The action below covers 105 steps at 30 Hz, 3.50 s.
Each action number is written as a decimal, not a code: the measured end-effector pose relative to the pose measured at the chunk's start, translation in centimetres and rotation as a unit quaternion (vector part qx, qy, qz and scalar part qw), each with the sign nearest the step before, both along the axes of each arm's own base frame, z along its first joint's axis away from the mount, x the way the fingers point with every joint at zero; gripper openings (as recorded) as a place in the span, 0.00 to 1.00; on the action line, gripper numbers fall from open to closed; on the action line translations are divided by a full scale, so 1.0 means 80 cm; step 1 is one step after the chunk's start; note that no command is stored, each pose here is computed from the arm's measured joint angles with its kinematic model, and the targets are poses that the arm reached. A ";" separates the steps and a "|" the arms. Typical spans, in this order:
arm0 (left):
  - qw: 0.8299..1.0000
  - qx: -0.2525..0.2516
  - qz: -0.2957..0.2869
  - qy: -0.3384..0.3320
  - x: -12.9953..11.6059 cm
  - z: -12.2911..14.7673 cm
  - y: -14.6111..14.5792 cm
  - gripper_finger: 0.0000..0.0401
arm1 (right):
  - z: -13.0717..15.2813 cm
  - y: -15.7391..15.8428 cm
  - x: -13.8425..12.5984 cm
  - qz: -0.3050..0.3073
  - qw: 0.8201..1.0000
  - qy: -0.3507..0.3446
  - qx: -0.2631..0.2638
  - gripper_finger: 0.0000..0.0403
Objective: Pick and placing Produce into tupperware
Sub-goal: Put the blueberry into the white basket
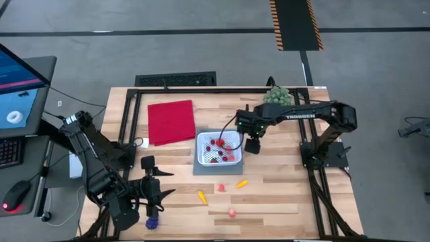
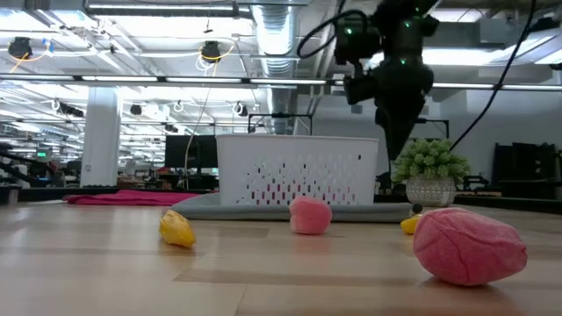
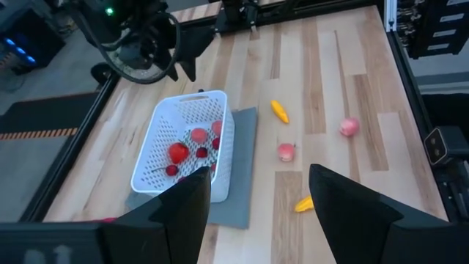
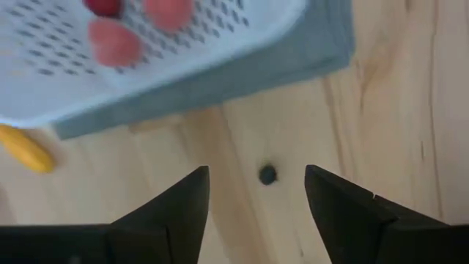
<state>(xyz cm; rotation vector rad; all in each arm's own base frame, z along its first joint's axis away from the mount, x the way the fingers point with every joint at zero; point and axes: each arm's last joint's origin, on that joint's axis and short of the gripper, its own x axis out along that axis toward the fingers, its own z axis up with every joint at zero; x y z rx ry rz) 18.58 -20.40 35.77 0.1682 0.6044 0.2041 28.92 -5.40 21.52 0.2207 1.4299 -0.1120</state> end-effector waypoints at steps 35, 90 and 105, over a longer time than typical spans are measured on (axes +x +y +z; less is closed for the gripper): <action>1.000 0.022 0.013 0.002 0.001 -0.033 -0.001 0.56 | -0.085 -0.032 -0.039 -0.061 0.996 0.012 0.058 0.61; 1.000 0.024 0.008 0.000 0.002 -0.032 -0.002 0.56 | -0.080 -0.021 -0.027 -0.022 0.998 -0.024 0.054 0.19; 1.000 0.021 0.009 -0.001 0.002 -0.032 -0.002 0.56 | -0.079 0.018 -0.021 -0.028 0.995 0.001 0.093 0.48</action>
